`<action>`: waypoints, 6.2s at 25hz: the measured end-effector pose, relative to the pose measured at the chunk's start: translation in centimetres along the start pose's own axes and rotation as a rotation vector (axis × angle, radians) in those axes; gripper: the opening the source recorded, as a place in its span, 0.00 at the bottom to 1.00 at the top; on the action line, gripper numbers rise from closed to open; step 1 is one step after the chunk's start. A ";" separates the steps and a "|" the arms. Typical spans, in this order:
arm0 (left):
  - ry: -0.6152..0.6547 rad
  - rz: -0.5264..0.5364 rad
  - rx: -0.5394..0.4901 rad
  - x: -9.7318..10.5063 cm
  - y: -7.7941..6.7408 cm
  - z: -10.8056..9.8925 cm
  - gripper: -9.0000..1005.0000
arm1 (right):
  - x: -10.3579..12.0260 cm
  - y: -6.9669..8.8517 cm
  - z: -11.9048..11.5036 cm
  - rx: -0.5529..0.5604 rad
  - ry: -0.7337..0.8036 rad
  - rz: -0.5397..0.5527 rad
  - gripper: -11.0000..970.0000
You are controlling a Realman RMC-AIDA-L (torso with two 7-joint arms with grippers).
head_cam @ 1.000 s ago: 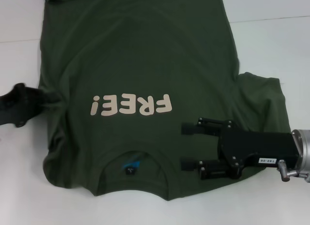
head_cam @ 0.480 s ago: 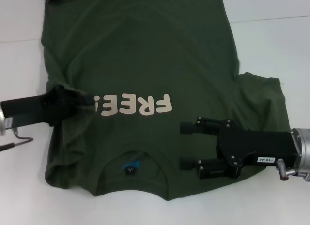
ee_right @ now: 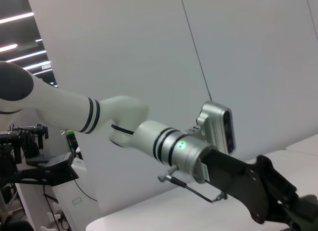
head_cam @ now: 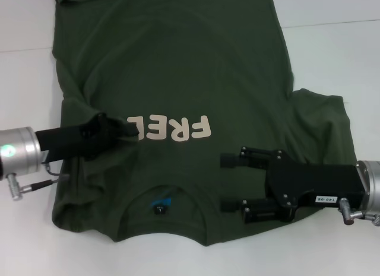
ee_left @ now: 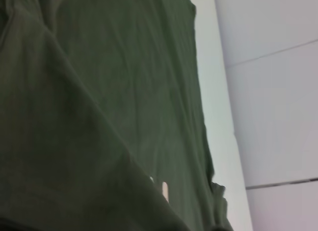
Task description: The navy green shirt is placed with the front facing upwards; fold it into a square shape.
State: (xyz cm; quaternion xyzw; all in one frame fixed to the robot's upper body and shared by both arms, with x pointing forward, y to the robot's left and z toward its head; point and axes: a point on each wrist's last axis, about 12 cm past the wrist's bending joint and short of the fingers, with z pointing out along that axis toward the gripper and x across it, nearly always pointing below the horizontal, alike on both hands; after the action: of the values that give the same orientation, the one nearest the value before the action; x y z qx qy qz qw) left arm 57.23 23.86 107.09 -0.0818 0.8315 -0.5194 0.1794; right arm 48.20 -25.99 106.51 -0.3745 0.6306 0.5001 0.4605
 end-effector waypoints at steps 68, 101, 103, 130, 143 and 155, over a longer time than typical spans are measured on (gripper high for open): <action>-0.159 -0.025 -0.251 -2.8 2.6 -5.3 0.86 | 0.0 -0.1 0.0 0.006 0.004 0.001 0.92; -0.118 0.009 -0.251 -3.2 2.1 -3.8 0.12 | 0.1 -0.1 -0.2 0.013 0.002 0.005 0.92; -0.117 0.012 -0.226 -3.3 1.6 -3.6 0.08 | 0.1 -0.1 -0.2 0.011 0.003 0.005 0.92; -0.208 0.095 -0.153 -5.3 -1.2 2.2 0.09 | 0.4 0.1 -0.1 0.007 0.008 0.018 0.92; -0.241 0.084 -0.046 -4.4 -0.3 -2.3 0.56 | 0.3 0.1 -0.3 0.008 0.002 0.014 0.92; -0.035 0.239 0.133 0.2 -1.0 -7.8 0.82 | -1.3 -1.3 -2.2 0.082 0.013 0.163 0.92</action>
State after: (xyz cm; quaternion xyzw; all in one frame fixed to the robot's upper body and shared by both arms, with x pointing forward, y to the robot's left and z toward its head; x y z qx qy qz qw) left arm 54.03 29.85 111.08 0.0209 0.7959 -0.5468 0.2592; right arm 49.35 -28.45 107.59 -0.3056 0.6820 0.5072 0.4292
